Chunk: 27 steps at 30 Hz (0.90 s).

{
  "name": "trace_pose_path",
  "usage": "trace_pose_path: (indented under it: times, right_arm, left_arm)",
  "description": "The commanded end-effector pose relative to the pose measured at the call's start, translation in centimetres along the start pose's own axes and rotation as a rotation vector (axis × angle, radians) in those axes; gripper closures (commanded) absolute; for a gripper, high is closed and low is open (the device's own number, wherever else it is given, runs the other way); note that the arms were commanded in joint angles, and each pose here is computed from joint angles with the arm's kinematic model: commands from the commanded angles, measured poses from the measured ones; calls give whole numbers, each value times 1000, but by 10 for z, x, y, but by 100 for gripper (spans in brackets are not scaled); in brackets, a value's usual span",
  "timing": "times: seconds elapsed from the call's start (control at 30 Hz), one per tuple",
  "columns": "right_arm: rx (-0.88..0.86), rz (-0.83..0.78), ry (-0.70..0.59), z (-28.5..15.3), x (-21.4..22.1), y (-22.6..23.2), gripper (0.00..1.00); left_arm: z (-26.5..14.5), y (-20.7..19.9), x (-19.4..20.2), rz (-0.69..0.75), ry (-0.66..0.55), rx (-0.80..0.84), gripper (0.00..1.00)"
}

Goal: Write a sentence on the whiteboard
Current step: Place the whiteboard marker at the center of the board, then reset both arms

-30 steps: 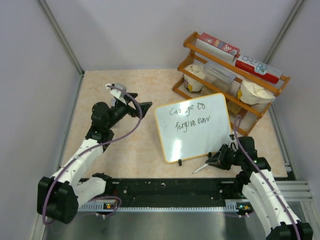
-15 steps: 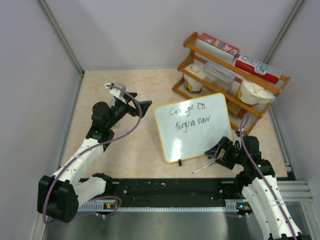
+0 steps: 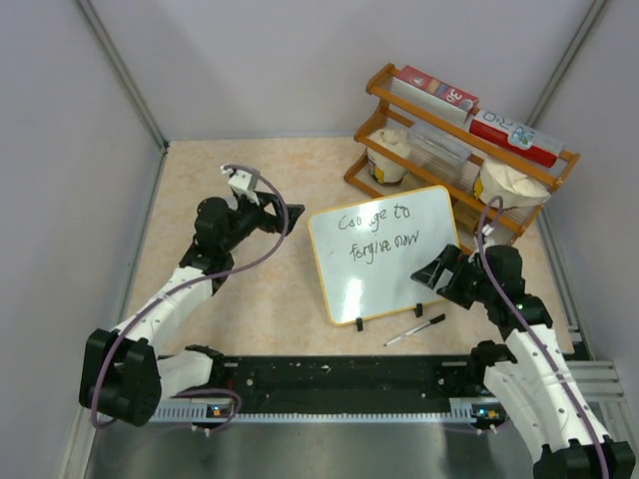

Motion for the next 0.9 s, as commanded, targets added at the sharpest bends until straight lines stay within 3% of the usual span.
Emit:
trace_pose_path:
  times: [0.0,0.2,0.43,0.63,0.87]
  right_arm:
    - [32,-195,-256,-12,-79,21,1]
    - [98,-273,-384,-14,-136,32,1]
    - [215,-334,-534,-23,-198,37,1]
    - [186,-330,-591,-10,-209,38,1]
    - [242,-325,-784,-14,-219,22,1]
  left_arm:
    - [7,19,-9,9,18,-130,1]
    - [13,53,1,-18,61,-320,1]
    - [8,72,-7,13,4,-451,1]
    - [1,78,-10,52,-13,-498,1]
    - [-5,75,-14,106,-1,-489,1]
Point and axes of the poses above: each gripper's point midway between its finger pads, its own z axis out along the fingers, its own y axis along the line the jaws close on, x = y × z, the point moved 3 cm from there along -z, back along the fingers, and after that the axes turned 13 degrees about -z, right-handed, at the moved point
